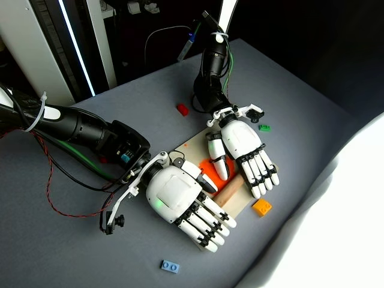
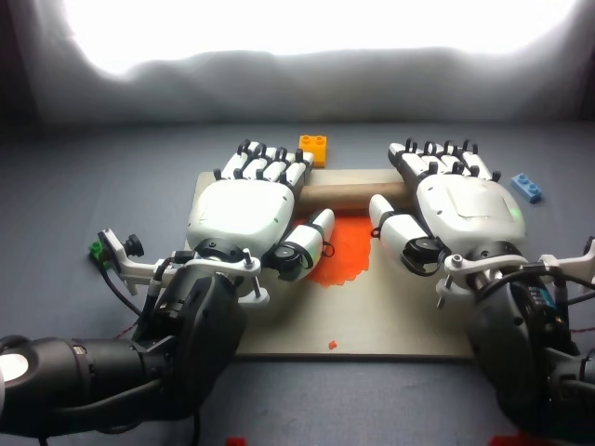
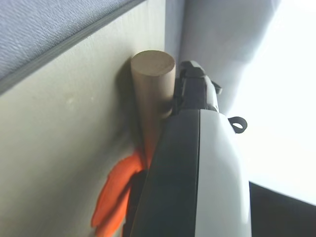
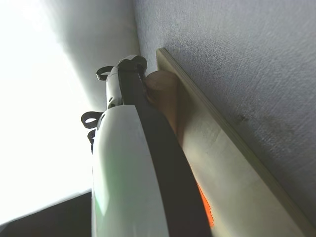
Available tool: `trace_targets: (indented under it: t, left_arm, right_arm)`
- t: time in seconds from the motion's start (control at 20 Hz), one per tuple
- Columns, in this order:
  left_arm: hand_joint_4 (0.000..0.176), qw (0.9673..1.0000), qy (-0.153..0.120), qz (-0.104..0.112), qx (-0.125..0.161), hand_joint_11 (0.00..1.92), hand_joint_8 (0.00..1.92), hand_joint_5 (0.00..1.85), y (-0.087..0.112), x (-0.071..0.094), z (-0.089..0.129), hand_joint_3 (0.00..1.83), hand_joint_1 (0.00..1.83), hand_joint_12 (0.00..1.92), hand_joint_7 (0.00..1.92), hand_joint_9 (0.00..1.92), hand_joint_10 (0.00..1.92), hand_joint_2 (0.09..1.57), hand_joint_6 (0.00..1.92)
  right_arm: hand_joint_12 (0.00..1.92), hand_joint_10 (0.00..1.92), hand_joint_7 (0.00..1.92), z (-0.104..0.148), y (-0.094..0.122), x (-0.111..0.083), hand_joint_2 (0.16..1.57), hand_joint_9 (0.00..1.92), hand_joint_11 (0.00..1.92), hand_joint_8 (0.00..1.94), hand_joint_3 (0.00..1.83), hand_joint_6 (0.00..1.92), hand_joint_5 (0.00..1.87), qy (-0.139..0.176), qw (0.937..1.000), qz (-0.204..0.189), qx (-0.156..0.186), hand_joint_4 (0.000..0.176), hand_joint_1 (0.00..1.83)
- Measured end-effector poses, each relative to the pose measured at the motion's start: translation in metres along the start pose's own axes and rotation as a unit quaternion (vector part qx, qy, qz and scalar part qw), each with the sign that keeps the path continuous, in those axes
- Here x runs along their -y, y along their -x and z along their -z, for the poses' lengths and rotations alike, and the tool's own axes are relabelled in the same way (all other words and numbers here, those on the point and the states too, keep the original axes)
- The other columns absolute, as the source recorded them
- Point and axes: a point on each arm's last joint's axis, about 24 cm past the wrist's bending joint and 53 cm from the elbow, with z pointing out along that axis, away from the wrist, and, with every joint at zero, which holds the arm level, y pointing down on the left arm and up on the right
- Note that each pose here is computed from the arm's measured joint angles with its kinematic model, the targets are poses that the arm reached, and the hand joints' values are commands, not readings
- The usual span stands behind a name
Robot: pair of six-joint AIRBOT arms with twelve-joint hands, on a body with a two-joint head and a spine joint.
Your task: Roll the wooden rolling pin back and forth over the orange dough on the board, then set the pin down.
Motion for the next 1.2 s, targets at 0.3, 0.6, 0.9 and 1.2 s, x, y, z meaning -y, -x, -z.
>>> trace_targets:
  t: [0.3,0.6,0.9,1.2]
  left_arm:
    - [0.000,1.0000,-0.001,0.004,-0.002,0.00,0.00,0.22,0.000,0.002,0.002,0.07,0.00,0.30,0.23,0.17,0.00,1.57,0.00]
    - [0.000,1.0000,-0.004,0.005,-0.007,0.00,0.00,0.21,-0.001,0.003,0.008,0.07,0.00,0.18,0.21,0.15,0.00,1.57,0.00]
    - [0.000,0.9999,-0.006,0.002,-0.013,0.00,0.00,0.20,-0.002,0.003,0.015,0.07,0.00,0.15,0.21,0.14,0.01,1.57,0.01]
    - [0.000,0.9997,-0.007,-0.001,-0.022,0.00,0.00,0.21,-0.002,0.002,0.020,0.07,0.00,0.21,0.20,0.14,0.00,1.57,0.01]
  right_arm:
    - [0.48,0.01,0.31,0.008,-0.002,-0.001,1.57,0.23,0.00,0.00,0.08,0.01,0.28,0.003,1.0000,0.000,0.002,0.000,0.00]
    - [0.47,0.00,0.30,0.015,-0.003,0.001,1.57,0.22,0.00,0.00,0.08,0.00,0.27,0.001,1.0000,0.001,0.002,0.000,0.00]
    - [0.47,0.01,0.28,0.020,-0.005,0.002,1.57,0.20,0.00,0.01,0.06,0.01,0.28,-0.001,1.0000,0.000,0.001,0.000,0.00]
    - [0.37,0.00,0.25,0.023,-0.004,0.004,1.57,0.17,0.00,0.00,0.08,0.00,0.24,-0.005,1.0000,0.003,0.005,0.000,0.00]
